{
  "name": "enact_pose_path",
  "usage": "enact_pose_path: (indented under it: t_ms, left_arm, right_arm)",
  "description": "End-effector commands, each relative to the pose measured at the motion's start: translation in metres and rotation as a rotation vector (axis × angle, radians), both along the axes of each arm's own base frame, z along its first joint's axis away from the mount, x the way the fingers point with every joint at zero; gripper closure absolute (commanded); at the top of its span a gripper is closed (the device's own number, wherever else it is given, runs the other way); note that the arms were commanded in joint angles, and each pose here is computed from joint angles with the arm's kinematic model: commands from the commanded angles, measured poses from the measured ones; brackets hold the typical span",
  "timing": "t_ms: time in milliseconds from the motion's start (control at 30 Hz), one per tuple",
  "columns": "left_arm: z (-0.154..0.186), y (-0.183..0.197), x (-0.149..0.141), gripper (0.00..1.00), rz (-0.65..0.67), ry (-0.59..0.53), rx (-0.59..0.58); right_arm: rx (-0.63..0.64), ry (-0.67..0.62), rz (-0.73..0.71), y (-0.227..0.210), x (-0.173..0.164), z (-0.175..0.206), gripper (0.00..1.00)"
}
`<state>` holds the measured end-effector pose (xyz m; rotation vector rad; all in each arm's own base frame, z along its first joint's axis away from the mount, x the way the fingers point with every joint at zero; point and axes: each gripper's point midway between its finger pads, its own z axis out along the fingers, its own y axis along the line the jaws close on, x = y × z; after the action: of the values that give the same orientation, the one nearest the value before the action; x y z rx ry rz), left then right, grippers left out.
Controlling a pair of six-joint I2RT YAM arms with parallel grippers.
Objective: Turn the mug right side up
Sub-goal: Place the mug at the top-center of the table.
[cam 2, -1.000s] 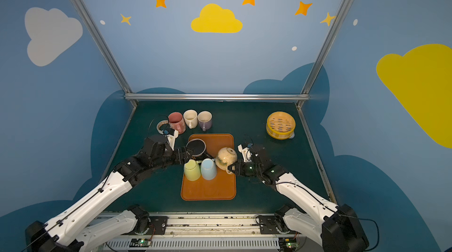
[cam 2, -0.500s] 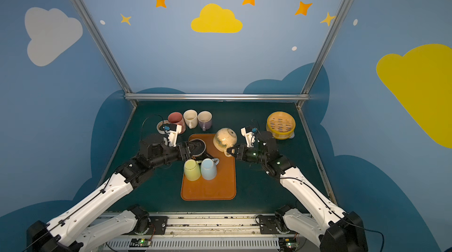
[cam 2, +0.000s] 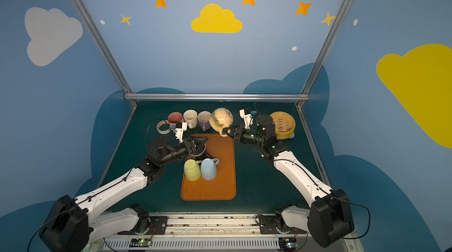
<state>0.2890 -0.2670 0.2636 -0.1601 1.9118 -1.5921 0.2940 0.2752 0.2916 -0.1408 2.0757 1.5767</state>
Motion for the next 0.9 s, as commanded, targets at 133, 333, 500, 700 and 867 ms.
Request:
enact_pose_path:
  t_ms: [133, 333, 500, 700, 867]
  left_arm:
    - [0.052, -0.010, 0.018, 0.36, -0.013, -0.089, -0.259]
    - [0.062, -0.021, 0.032, 0.47, -0.035, -0.092, -0.317]
    - [0.071, -0.031, 0.039, 0.48, -0.055, -0.095, -0.345]
    - [0.070, -0.039, 0.046, 0.54, -0.067, -0.082, -0.378]
    - [0.063, -0.043, 0.049, 0.57, -0.072, -0.063, -0.394]
  right_arm:
    - [0.159, -0.228, 0.061, 0.010, 0.002, 0.082, 1.00]
    - [0.191, -0.232, 0.076, 0.014, 0.006, 0.089, 1.00]
    - [0.212, -0.229, 0.089, 0.017, 0.009, 0.091, 1.00]
    - [0.231, -0.239, 0.098, 0.018, 0.009, 0.096, 1.00]
    - [0.244, -0.244, 0.104, 0.018, 0.007, 0.099, 1.00]
